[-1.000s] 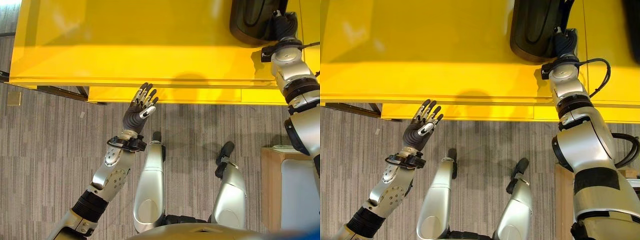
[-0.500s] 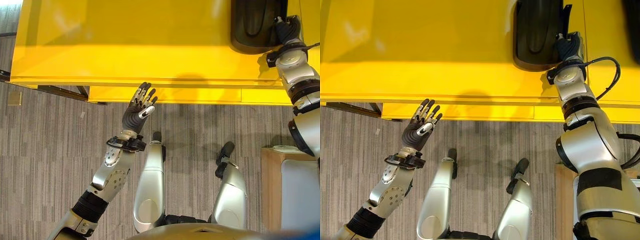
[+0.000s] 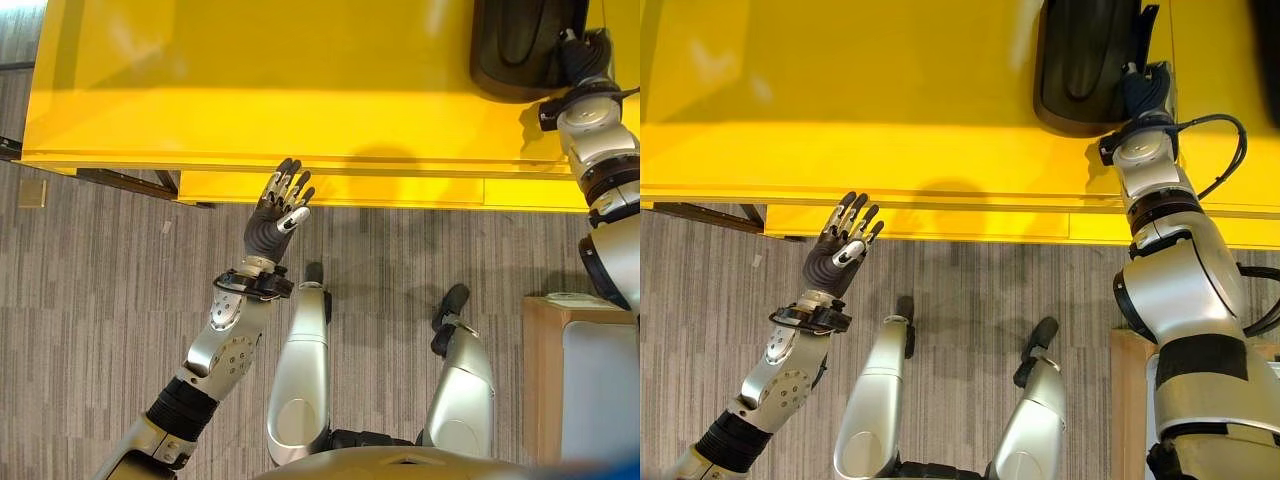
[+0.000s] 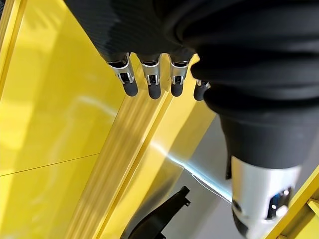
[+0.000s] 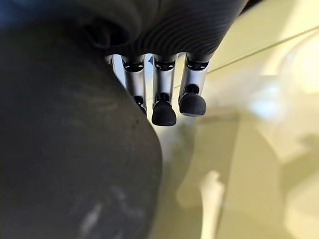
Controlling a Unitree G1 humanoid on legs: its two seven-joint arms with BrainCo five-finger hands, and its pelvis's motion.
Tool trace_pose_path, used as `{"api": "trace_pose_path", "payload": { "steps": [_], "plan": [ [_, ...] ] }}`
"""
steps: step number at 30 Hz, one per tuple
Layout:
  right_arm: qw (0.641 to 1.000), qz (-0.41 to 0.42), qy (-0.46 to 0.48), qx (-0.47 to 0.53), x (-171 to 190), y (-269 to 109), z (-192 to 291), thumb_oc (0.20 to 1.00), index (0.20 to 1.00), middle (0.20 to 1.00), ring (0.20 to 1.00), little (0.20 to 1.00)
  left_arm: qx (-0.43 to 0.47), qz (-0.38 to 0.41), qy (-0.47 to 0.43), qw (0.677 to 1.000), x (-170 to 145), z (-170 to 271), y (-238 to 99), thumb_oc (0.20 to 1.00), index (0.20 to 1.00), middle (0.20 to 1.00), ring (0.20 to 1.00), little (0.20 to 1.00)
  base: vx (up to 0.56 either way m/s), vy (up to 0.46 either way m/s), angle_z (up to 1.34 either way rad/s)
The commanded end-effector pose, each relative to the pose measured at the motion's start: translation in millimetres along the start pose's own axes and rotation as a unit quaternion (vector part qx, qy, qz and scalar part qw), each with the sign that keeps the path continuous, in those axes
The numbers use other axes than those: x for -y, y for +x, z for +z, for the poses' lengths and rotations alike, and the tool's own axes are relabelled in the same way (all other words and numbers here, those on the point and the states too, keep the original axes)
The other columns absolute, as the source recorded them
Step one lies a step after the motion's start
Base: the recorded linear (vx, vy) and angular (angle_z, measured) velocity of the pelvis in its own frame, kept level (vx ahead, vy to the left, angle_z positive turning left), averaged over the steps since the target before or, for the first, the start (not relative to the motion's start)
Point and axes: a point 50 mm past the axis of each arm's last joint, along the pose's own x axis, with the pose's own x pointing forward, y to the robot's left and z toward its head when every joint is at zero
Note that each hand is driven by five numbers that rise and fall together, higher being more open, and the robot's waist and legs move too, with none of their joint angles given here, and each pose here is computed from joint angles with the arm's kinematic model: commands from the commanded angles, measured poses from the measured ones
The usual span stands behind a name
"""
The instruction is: Move parts from the plastic box to the shelf.
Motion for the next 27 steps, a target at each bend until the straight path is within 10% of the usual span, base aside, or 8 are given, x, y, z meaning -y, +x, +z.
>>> {"api": "trace_pose_path", "payload": {
  "steps": [1, 25, 27],
  "plan": [
    [0.995, -0.053, 0.058, 0.062, 30.3, 10.2, 45.5, 0.2, 0.2, 0.2, 0.2, 0.2, 0.028, -0.037, -0.011, 0.999, 15.7, 7.3, 1.1, 1.0, 1.0, 1.0, 1.0, 1.0, 0.02, -0.015, 0.04],
    [0.993, -0.052, 0.081, 0.062, 26.8, 9.9, 51.7, 0.2, 0.2, 0.2, 0.2, 0.2, 0.031, -0.035, -0.012, 0.999, 15.3, 8.9, 1.9, 1.0, 1.0, 1.0, 1.0, 1.0, 0.0, 0.0, 0.01],
    [0.993, -0.055, 0.092, 0.055, 27.5, 10.1, 50.3, 0.818, 0.818, 0.818, 0.818, 0.818, 0.03, -0.036, -0.012, 0.999, 15.4, 8.8, 1.5, 1.0, 1.0, 1.0, 1.0, 1.0, 0.0, 0.0, 0.0]
  ]
}}
